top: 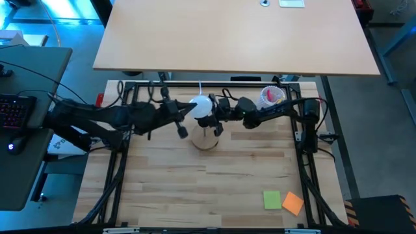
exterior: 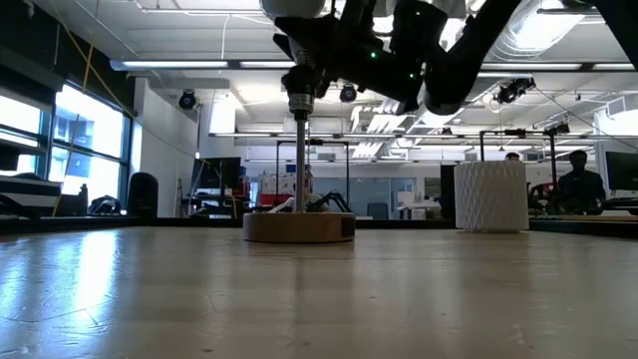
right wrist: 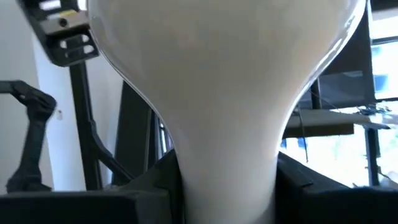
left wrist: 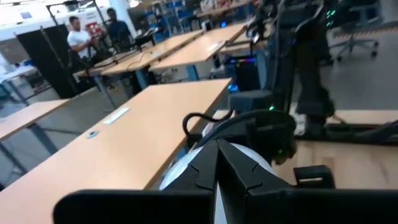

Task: Screw lightbulb
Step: Insert the lightbulb into the brown lamp

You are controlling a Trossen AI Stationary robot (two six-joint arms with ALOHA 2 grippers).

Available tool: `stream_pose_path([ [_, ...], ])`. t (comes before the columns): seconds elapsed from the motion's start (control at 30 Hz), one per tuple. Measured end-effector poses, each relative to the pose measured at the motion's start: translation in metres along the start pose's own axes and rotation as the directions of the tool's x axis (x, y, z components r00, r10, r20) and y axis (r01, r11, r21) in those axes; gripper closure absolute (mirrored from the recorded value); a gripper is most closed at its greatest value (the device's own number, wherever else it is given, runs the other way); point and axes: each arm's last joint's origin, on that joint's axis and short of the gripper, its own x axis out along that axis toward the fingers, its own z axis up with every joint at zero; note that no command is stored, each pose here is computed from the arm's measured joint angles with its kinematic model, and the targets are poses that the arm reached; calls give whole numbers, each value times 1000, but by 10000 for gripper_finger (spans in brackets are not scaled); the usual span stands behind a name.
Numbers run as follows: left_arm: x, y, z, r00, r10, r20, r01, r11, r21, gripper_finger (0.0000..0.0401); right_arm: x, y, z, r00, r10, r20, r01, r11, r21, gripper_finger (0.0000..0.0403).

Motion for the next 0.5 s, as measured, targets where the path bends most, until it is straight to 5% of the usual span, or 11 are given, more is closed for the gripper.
stream_pose_path([
  [0.5, 20, 5, -8, 1000, 2, -24, -2, 1000, 7, 401, 3, 7, -6, 999, 2, -40, -4, 999, -45, 271],
])
